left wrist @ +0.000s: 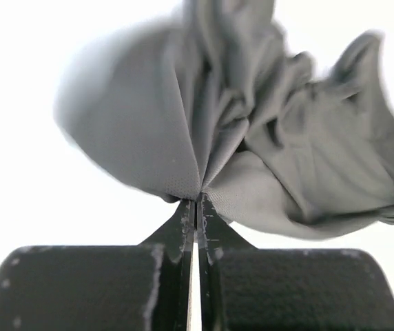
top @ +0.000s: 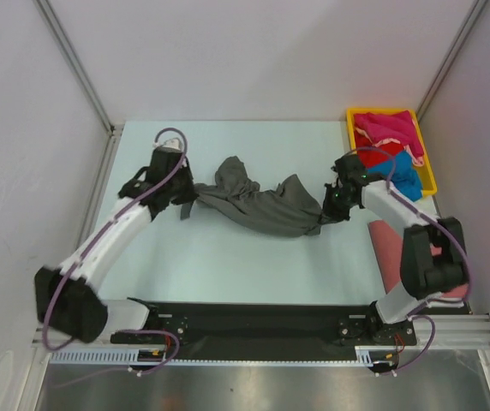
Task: Fold and stack the t-shirts
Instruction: Move the tshirt to the center of the board, then flatten the tshirt out
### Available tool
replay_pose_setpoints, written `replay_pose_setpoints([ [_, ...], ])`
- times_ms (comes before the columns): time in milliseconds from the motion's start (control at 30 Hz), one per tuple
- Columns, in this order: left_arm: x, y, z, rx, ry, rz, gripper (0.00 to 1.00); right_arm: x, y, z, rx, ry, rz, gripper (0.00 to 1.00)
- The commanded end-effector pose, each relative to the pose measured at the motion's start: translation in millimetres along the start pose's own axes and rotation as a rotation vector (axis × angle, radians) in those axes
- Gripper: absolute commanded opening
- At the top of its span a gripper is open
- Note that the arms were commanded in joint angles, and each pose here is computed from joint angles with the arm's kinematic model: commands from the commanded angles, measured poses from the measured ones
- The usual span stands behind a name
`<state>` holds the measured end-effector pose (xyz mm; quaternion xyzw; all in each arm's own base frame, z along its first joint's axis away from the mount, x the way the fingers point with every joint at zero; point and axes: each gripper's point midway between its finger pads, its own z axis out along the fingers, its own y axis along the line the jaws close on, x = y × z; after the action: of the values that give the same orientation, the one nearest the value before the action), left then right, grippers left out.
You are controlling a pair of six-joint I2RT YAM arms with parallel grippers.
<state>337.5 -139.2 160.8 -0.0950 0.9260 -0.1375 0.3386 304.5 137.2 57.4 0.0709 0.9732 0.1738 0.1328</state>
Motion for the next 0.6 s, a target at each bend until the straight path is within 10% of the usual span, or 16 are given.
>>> replay_pose_setpoints([
  [0,-27.5,21.5,-77.6,-0.068,-0.180,0.075,0.00,-35.6,21.0,-99.4,0.002,-0.227,-0.091,0.00],
  [233,-28.7,34.4,-177.3,-0.014,-0.355,0.065,0.00,17.8,38.0,-199.5,-0.110,-0.318,-0.080,0.00],
  [567,-44.1,23.3,-208.2,0.047,-0.428,0.130,0.00,15.6,58.5,-262.7,-0.195,-0.446,-0.046,0.00],
])
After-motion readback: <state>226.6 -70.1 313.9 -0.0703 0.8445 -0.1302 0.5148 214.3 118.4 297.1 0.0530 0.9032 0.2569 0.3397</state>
